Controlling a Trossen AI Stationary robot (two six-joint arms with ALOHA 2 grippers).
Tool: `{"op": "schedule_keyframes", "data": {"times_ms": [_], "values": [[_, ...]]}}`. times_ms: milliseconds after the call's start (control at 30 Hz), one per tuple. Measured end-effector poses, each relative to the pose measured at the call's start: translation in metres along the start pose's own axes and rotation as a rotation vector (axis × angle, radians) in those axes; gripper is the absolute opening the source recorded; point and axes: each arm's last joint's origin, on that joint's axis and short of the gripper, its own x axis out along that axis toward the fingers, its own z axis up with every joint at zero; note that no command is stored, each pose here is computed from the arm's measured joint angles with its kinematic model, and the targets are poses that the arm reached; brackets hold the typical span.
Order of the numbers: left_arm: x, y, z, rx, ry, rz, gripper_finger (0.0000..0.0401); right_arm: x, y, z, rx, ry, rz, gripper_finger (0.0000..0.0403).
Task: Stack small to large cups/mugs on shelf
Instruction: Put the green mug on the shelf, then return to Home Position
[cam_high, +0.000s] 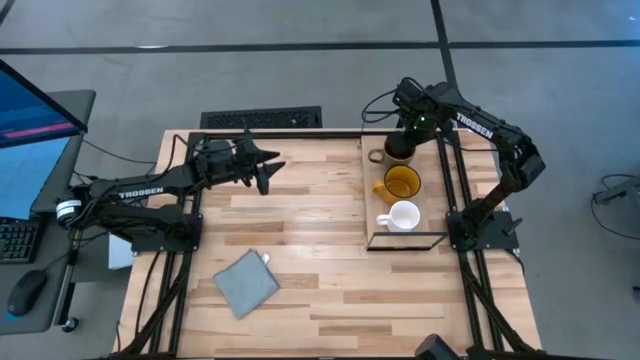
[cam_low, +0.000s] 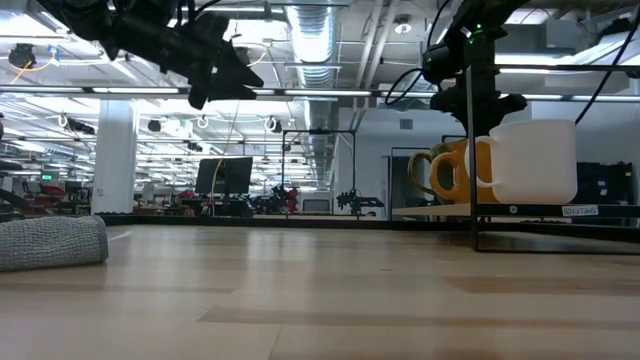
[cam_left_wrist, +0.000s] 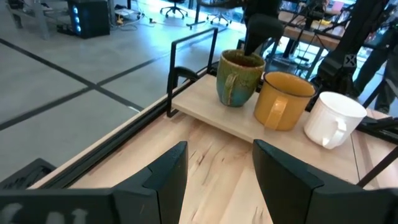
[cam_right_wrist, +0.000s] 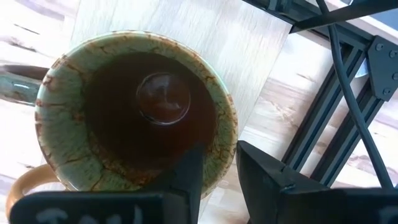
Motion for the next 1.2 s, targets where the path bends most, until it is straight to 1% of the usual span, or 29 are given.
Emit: {"op": "schedule_keyframes", "data": {"times_ms": [167, 333, 800, 1000, 1200], "values": [[0.0, 0.001, -0.003, -0.01, 0.031, 0.006, 0.0171, -0.002, 0.0, 0.0, -0.018, -0.008, 0.003, 0.0118], [0.0, 0.001, -0.003, -0.016, 0.035, 0.007, 0.0171, -0.012, 0.0, 0.004, -0.017, -0.049, 0.015, 0.0118], [0.0, 0.001, -0.004, -0.015, 0.039, 0.008, 0.0171, -0.052, -0.001, 0.006, -0.012, -0.12, 0.034, 0.0118], [0.0, 0.001, -0.007, -0.015, 0.073, 0.012, 0.0171, -0.069, -0.002, 0.008, -0.01, -0.178, 0.05, 0.0118], [0.0, 0.0, -0.007, -0.004, 0.071, 0.009, 0.0171, -0.086, -0.003, 0.008, -0.03, -0.228, 0.061, 0.0118]]}}
